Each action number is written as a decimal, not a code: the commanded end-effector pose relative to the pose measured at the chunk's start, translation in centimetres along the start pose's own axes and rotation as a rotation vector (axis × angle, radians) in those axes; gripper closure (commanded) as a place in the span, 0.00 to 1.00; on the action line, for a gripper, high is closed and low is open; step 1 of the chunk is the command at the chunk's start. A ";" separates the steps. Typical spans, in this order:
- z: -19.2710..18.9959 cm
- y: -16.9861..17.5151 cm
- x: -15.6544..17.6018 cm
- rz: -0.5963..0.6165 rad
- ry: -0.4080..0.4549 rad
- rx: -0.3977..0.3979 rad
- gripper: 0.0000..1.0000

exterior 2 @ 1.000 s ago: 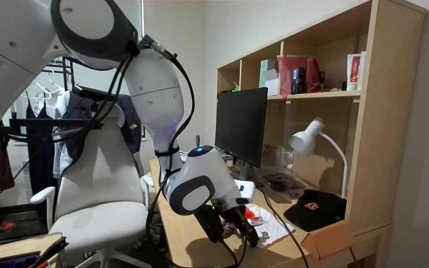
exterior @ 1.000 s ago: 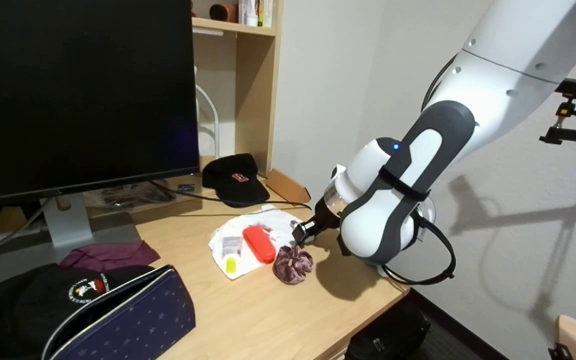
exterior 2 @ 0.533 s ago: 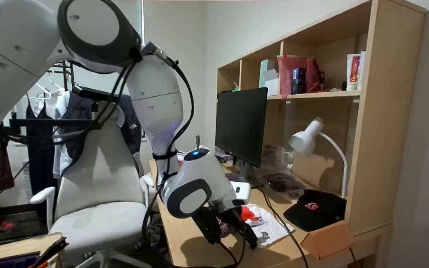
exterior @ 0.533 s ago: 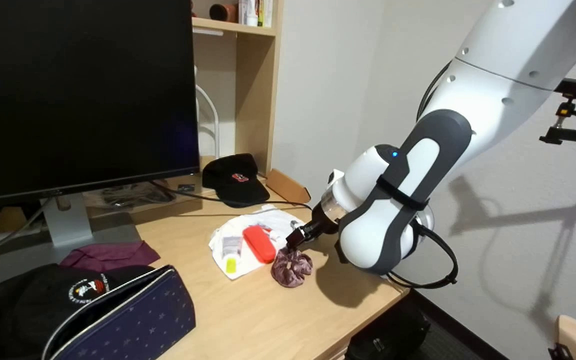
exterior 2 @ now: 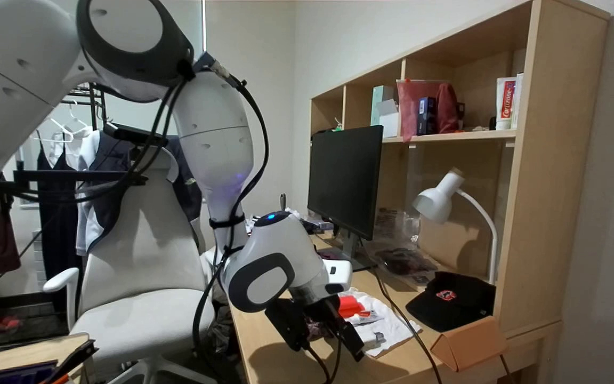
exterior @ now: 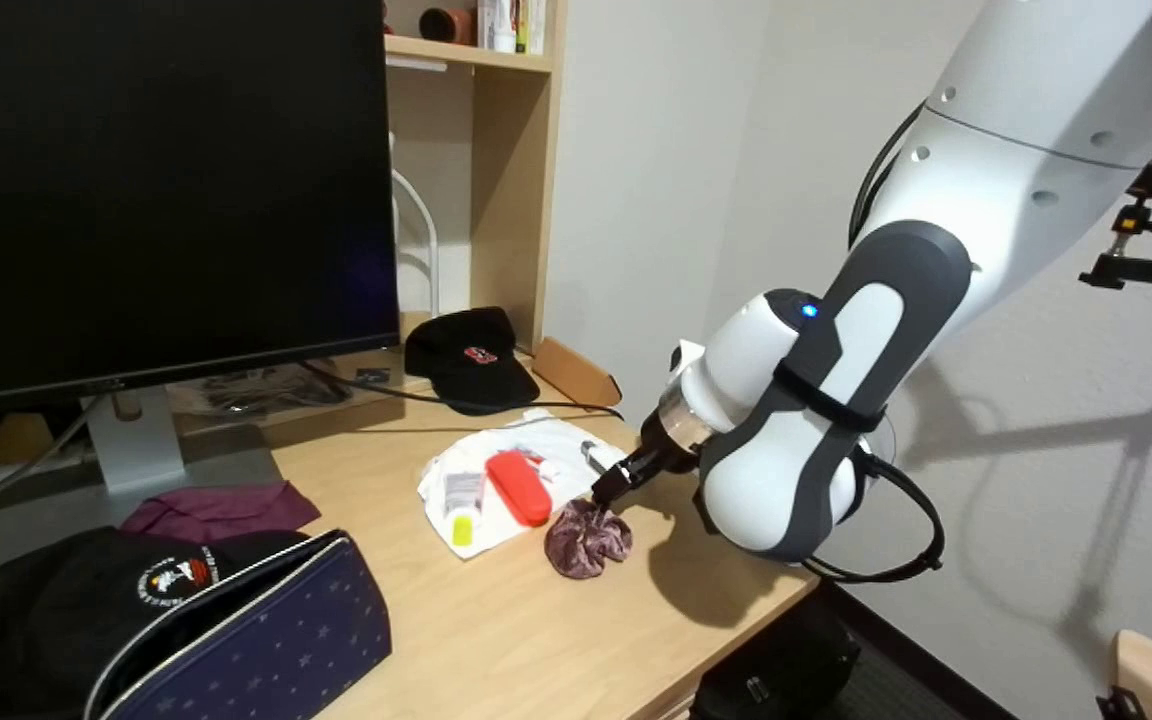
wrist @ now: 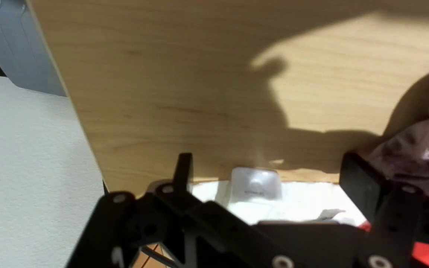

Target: Take the white lying object and put it upright

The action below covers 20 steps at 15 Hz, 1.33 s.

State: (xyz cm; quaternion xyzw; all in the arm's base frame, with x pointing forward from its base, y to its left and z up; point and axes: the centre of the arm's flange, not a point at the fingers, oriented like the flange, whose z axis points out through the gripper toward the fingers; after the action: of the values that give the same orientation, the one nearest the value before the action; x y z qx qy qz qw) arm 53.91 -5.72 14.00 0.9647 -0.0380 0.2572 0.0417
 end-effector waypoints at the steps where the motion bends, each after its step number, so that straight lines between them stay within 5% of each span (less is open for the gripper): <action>1: -2.9 0.5 -2.4 -0.082 -0.063 0.004 0.00; 12: -5.0 2.3 -0.4 -0.257 -0.260 0.056 0.00; 20: -10.2 4.4 -2.6 -0.255 -0.704 0.110 0.00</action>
State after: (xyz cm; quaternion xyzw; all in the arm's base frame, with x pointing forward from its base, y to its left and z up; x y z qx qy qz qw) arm 48.25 -7.70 18.10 0.9954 0.0818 -0.0473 0.0138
